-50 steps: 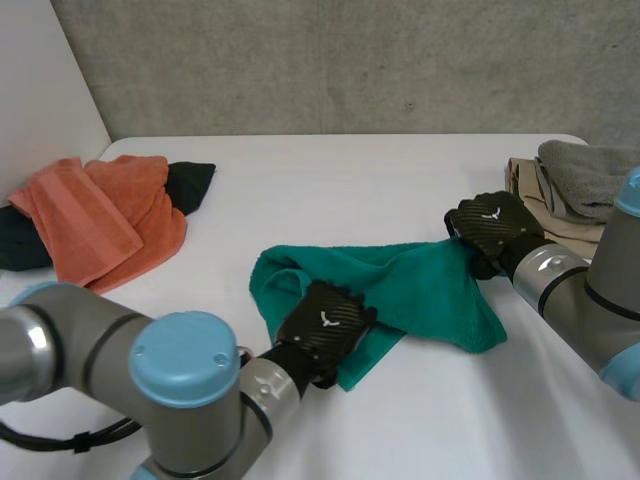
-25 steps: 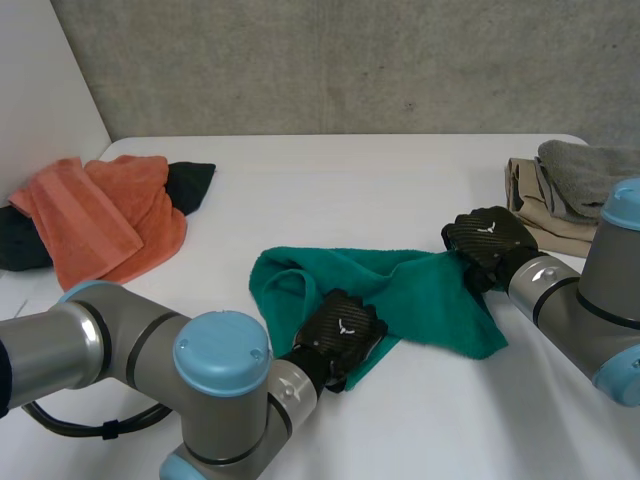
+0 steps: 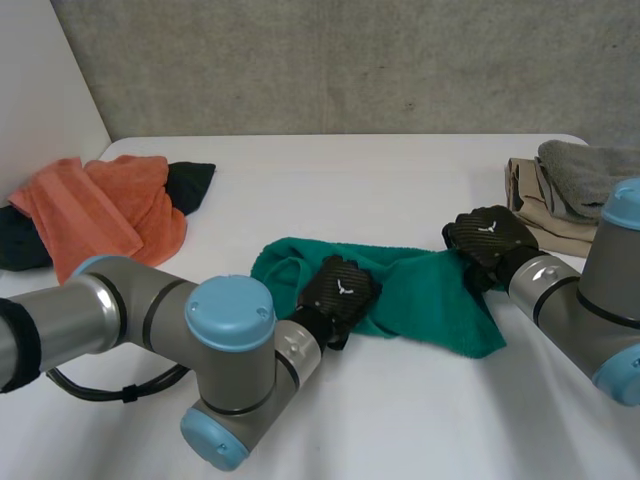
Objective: Fold the laundry.
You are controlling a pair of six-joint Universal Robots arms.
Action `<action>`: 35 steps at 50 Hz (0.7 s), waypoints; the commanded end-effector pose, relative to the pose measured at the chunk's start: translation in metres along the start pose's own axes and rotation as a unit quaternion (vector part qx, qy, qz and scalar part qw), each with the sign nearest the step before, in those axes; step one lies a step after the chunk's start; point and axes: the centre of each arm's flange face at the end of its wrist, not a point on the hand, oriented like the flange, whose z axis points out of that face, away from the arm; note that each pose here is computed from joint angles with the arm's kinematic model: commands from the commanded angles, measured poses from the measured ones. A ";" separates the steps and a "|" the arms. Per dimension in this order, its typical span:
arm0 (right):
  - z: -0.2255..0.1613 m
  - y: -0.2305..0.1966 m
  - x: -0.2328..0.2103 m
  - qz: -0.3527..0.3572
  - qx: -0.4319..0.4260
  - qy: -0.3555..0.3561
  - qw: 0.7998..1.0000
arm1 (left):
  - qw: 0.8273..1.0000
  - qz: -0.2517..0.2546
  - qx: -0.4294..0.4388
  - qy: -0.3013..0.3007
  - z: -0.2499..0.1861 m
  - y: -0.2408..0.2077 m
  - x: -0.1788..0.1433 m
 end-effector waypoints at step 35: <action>0.078 -0.035 0.063 0.263 0.011 0.052 0.963 | 0.980 -0.127 0.050 -0.145 -0.121 -0.067 -0.102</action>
